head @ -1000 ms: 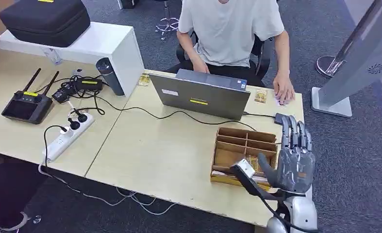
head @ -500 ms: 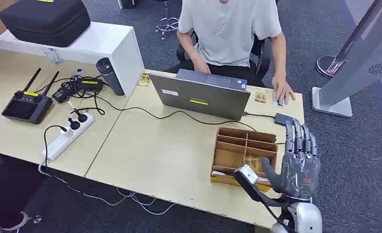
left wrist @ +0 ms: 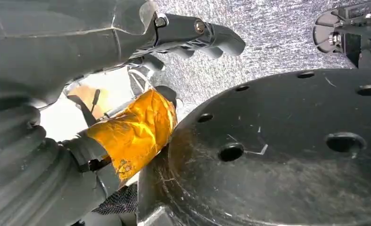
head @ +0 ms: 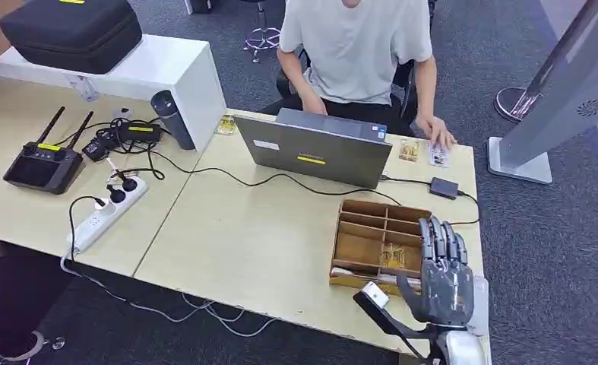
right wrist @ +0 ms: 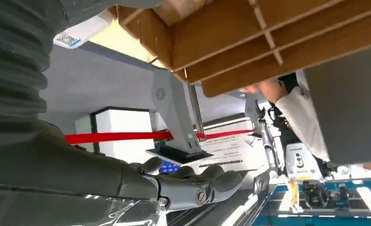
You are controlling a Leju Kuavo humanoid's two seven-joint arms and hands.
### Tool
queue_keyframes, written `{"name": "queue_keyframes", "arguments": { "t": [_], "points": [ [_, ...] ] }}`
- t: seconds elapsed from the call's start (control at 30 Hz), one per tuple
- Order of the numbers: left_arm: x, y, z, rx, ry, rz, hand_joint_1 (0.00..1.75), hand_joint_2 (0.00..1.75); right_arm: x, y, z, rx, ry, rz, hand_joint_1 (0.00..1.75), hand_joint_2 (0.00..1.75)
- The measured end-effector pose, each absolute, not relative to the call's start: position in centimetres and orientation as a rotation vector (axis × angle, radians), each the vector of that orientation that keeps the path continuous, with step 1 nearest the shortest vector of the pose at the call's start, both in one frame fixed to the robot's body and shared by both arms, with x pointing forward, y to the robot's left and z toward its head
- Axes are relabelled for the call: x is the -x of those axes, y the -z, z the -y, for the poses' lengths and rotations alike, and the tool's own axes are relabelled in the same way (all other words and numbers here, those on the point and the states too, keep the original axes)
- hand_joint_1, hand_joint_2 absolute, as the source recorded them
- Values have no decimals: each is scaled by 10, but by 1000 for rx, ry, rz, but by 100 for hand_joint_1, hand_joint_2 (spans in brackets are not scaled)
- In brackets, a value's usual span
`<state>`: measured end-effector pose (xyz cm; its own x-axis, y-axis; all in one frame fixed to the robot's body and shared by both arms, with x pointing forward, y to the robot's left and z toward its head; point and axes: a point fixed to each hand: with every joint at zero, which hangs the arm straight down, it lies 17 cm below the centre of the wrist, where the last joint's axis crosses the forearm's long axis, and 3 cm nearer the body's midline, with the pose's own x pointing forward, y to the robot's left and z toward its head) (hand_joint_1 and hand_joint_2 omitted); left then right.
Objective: Pass the card to the sensor for recognition and then transmit it.
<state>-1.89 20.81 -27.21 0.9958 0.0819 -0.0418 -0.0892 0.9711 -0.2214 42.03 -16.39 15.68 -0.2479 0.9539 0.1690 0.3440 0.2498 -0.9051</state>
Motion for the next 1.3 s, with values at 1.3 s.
{"name": "queue_keyframes", "arguments": {
  "t": [1.3],
  "points": [
    [22,273,-205,203,-146,-38,0,175,-373,-190,76,972,-1086,1880,0,175]
  ]
}}
